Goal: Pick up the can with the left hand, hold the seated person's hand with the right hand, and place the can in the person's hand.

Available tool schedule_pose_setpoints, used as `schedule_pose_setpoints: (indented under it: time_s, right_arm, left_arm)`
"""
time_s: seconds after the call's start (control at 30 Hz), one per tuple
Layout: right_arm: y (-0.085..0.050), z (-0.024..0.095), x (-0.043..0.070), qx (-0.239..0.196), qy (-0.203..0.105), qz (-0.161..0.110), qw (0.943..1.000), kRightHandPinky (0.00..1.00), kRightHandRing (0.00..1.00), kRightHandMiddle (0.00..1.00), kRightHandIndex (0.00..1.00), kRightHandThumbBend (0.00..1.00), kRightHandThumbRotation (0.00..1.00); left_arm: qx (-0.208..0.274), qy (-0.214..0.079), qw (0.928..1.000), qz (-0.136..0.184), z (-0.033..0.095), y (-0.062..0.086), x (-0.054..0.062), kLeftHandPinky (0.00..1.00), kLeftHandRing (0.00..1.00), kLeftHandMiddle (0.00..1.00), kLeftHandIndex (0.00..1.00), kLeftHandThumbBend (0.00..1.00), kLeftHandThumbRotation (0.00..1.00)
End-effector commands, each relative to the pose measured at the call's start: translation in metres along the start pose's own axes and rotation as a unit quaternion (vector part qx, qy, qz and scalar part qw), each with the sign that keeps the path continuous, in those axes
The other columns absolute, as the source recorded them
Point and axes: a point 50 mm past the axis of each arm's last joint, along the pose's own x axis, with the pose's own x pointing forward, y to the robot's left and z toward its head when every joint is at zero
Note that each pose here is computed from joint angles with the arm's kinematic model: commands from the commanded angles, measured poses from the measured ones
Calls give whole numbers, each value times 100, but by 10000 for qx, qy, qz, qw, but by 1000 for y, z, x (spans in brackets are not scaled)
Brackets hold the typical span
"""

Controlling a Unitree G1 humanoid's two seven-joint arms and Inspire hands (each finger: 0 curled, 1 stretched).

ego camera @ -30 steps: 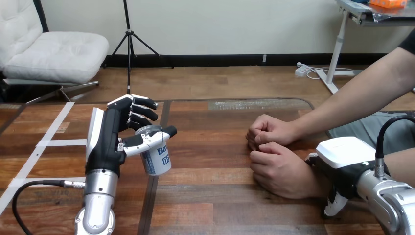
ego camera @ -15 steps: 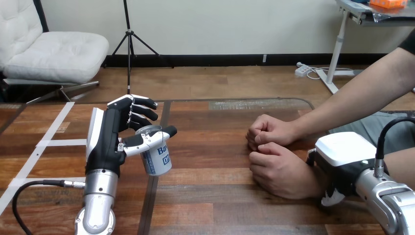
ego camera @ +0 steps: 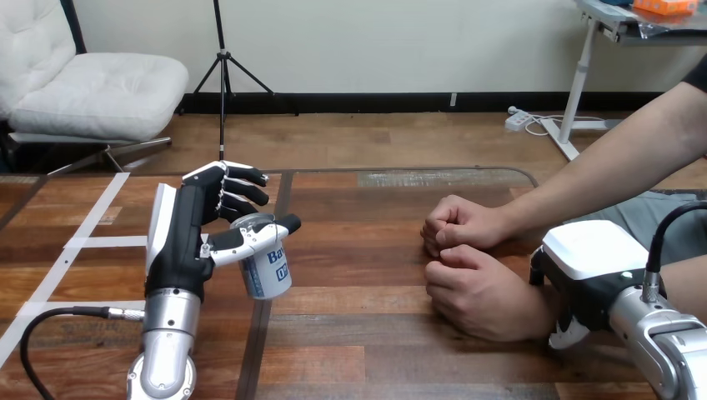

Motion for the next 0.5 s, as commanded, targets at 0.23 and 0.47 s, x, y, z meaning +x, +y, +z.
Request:
schedule_pose_setpoints:
  time_s: [0.23, 0.47]
  right_arm:
    - [-16, -2, 4, 71, 27, -389, 9992, 17, 26, 35, 54, 72, 0]
    - [-20, -4, 2, 76, 32, -449, 9990, 18, 27, 37, 52, 73, 0]
  left_arm:
    - [-14, -655, 9977, 192, 25, 9, 20, 36, 41, 49, 52, 77, 0]
    - [-24, -669, 9976, 190, 25, 9, 21, 36, 41, 49, 52, 77, 0]
